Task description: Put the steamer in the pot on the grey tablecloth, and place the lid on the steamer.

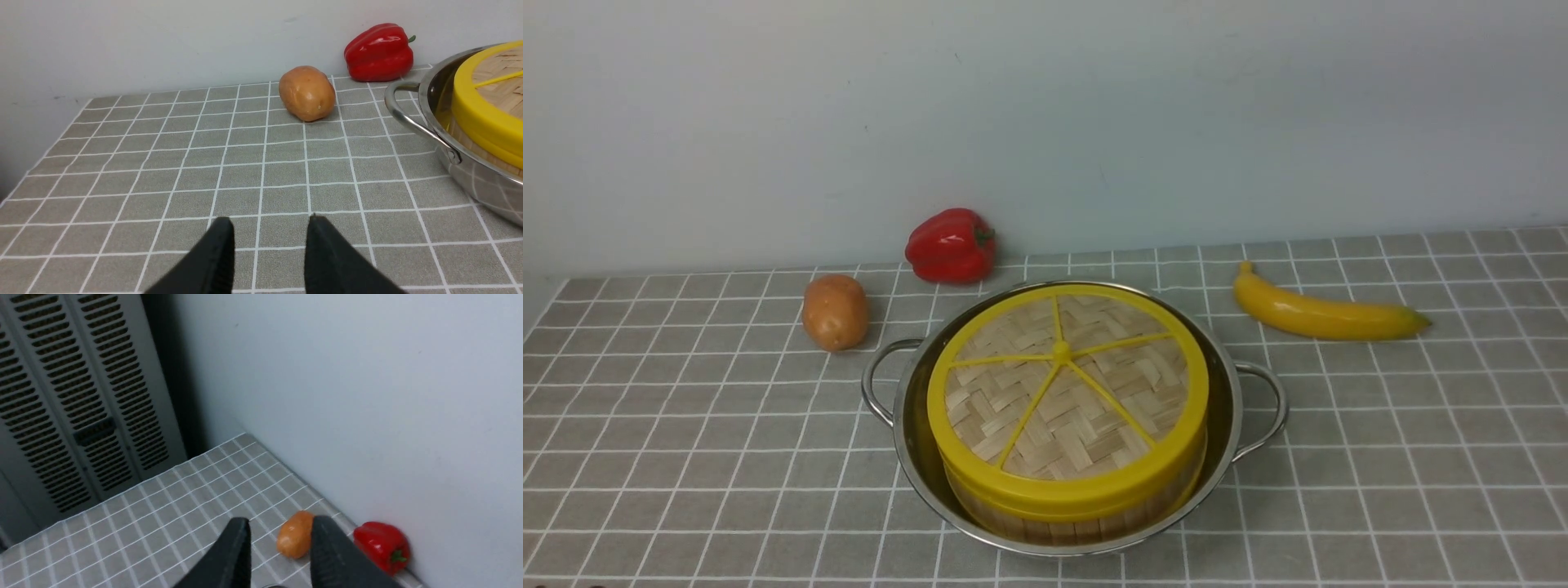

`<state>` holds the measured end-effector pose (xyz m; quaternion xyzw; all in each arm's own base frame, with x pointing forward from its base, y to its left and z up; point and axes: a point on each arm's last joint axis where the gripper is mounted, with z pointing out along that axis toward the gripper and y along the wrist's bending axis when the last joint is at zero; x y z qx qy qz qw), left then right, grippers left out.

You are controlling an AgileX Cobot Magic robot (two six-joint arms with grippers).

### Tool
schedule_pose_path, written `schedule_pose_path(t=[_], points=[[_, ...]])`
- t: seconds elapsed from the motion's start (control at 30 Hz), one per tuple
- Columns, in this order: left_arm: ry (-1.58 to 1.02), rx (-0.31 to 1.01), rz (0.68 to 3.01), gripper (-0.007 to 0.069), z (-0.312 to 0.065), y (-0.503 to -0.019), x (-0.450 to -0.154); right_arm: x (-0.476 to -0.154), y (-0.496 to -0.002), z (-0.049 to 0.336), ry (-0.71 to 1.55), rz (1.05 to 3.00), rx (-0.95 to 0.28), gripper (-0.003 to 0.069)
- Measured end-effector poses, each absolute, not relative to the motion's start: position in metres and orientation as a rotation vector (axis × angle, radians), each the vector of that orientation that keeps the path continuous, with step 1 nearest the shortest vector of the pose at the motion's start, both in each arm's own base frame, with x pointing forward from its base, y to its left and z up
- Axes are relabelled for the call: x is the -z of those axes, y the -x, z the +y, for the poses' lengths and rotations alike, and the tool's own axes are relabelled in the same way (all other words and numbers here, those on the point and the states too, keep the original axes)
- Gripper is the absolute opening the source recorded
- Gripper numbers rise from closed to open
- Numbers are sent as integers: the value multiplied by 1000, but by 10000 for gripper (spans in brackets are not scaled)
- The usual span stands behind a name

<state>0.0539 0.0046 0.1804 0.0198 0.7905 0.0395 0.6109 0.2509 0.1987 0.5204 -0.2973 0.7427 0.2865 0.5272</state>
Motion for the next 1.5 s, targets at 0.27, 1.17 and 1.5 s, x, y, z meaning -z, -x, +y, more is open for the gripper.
schedule_pose_path(t=[0.27, 1.17, 1.5], points=[[-46, -91, 1824, 243, 5, -54, -180, -528, -264, 189, 566, 1710, -666, 240], [-46, -91, 1824, 243, 5, -54, -180, -479, -280, 149, 521, 1936, -566, 240], [-46, -91, 1824, 243, 5, -54, -180, -345, -248, 7, -59, 1967, -152, 240]])
